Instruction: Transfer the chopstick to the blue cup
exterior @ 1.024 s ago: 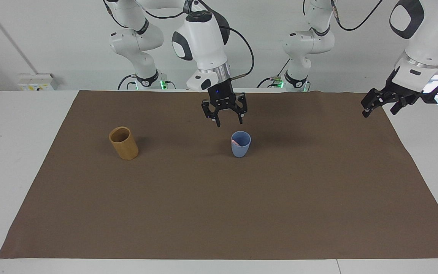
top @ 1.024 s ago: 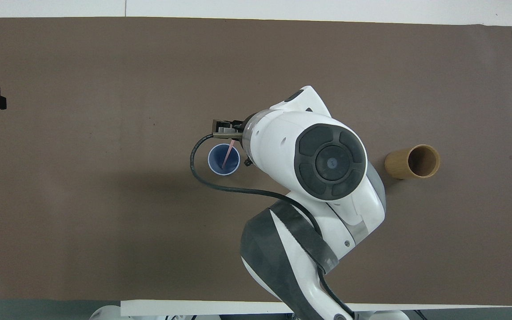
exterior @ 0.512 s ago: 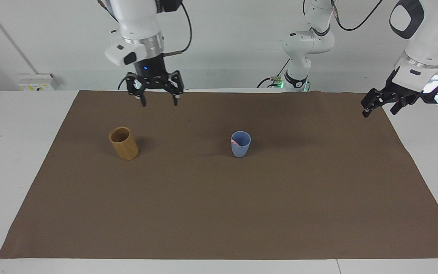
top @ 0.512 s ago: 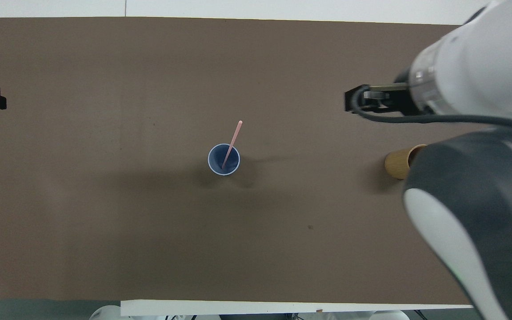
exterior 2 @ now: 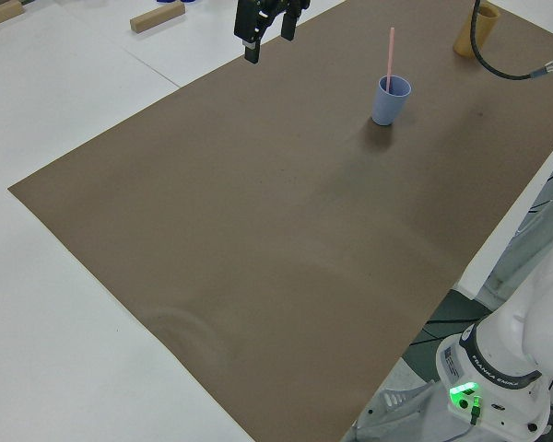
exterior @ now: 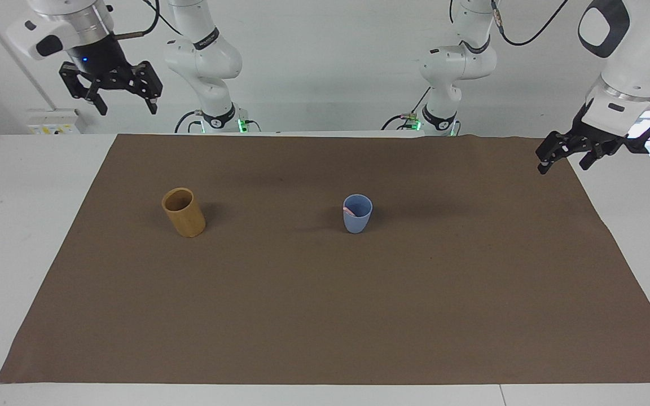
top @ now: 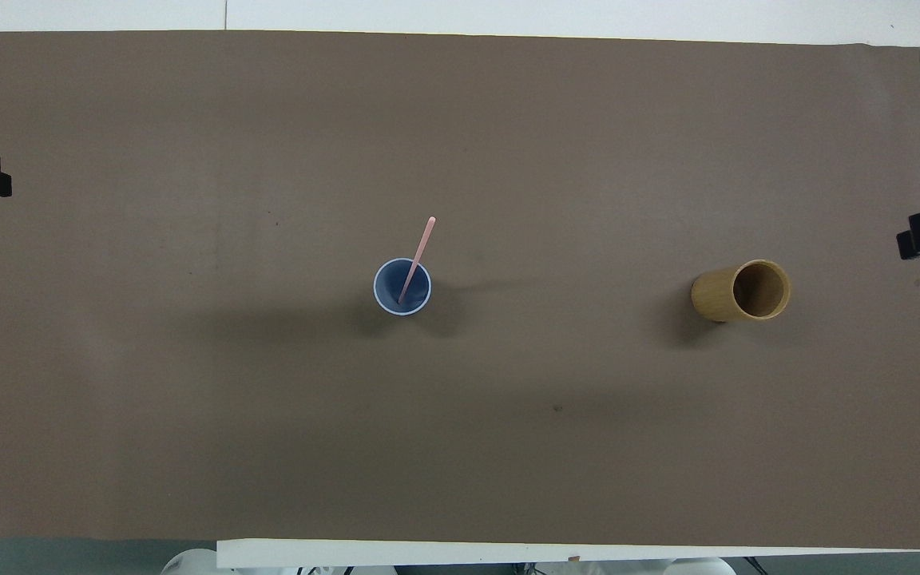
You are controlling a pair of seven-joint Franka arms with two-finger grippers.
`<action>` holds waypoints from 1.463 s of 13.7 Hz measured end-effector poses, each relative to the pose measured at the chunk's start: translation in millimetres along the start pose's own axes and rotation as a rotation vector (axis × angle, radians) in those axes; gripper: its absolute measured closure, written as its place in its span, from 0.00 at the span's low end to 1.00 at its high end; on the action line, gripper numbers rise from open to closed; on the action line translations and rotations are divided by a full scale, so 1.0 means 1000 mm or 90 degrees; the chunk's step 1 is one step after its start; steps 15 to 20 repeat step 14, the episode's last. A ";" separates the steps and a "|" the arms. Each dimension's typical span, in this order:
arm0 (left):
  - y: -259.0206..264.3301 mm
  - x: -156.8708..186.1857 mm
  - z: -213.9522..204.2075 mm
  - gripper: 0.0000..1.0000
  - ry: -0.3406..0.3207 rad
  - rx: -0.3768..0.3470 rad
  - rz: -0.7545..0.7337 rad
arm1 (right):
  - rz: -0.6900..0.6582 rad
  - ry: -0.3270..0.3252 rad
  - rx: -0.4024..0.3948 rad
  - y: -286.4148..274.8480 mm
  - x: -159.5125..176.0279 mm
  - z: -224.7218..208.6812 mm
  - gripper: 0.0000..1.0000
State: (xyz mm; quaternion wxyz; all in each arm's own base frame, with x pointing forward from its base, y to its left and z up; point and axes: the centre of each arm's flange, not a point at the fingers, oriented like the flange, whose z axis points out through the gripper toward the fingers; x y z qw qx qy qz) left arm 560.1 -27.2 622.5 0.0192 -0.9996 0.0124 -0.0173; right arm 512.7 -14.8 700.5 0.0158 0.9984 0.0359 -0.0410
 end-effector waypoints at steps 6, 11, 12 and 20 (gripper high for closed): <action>0.000 0.000 0.000 0.00 0.000 0.000 0.000 | -0.013 -0.027 0.001 0.003 0.002 0.018 0.00; 0.000 0.000 0.000 0.00 0.000 0.000 0.000 | -0.002 -0.027 0.004 0.013 -0.004 0.018 0.00; 0.000 0.000 0.000 0.00 0.000 0.000 0.000 | -0.002 -0.029 0.005 0.013 -0.005 0.019 0.00; 0.000 0.000 0.000 0.00 0.000 0.000 0.000 | 0.003 -0.032 0.006 0.017 -0.008 0.021 0.00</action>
